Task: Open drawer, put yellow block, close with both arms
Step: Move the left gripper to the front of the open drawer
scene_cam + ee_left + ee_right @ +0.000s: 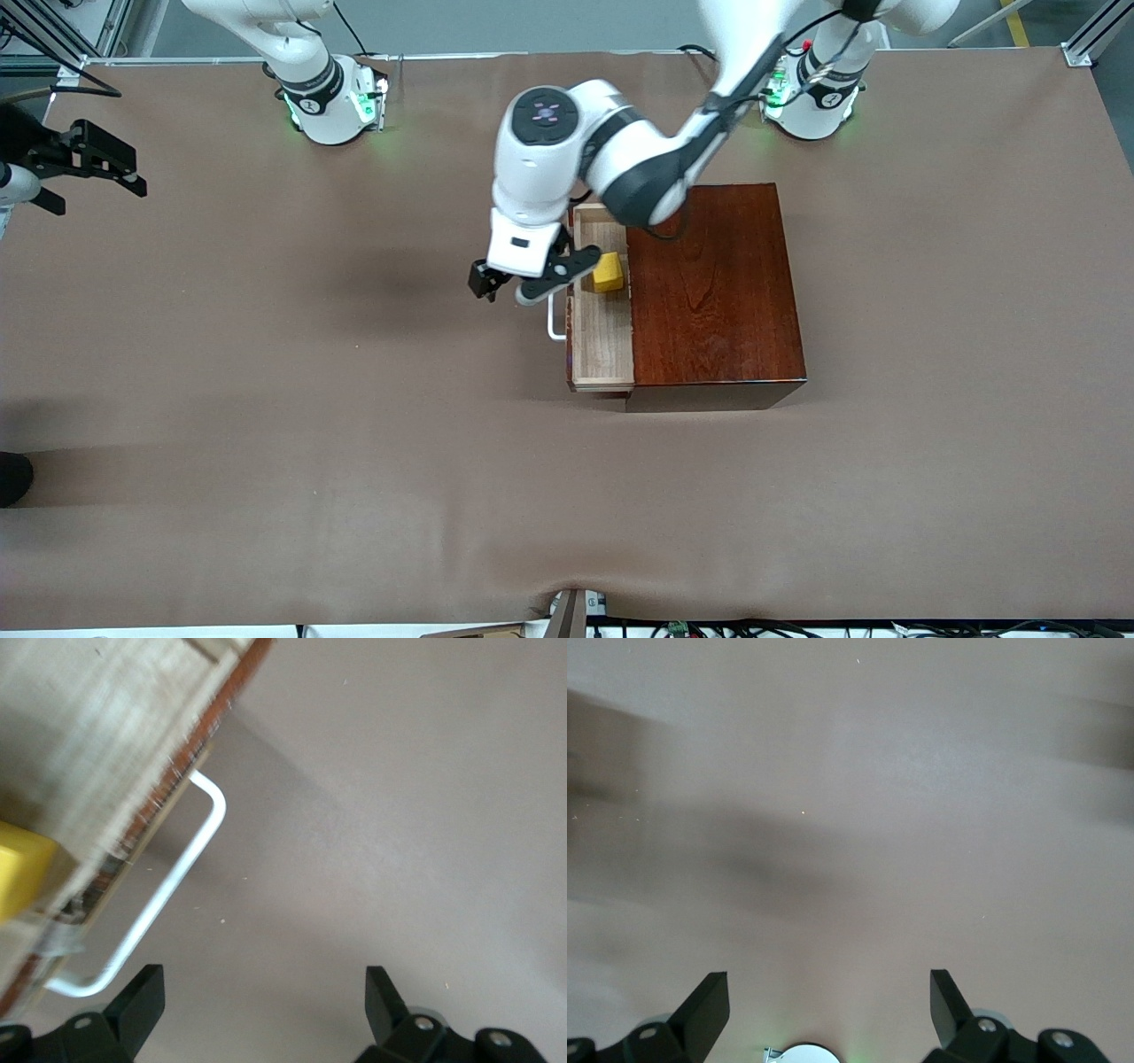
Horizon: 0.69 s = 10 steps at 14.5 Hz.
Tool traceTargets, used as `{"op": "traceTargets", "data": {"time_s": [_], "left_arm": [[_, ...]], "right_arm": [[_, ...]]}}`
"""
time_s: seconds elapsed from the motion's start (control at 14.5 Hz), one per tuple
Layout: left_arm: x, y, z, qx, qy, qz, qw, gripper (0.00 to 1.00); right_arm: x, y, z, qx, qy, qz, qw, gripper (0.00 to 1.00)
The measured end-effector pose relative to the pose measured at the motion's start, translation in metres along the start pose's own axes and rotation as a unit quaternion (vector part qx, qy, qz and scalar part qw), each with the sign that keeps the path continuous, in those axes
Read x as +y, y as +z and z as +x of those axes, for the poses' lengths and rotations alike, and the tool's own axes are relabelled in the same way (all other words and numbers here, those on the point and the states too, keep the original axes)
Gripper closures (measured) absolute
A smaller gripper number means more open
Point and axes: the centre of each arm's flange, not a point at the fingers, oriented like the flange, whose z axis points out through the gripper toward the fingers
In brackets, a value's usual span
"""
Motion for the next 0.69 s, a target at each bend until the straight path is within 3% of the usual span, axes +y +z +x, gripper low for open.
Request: {"op": "traceTargets", "data": {"time_s": [0.21, 0.69], "left_arm": [[-0.002, 0.039, -0.028, 0.016, -0.024, 0.013, 1.0, 0.0], [-0.021, 0.074, -0.024, 0.035, -0.052, 0.089, 0.994, 0.0]], "right_arm": [[0.0, 0.0, 0.0, 0.0, 0.0, 0.0, 1.0, 0.0], [0.0, 0.0, 0.0, 0.0, 0.0, 0.0, 1.0, 0.0]]}}
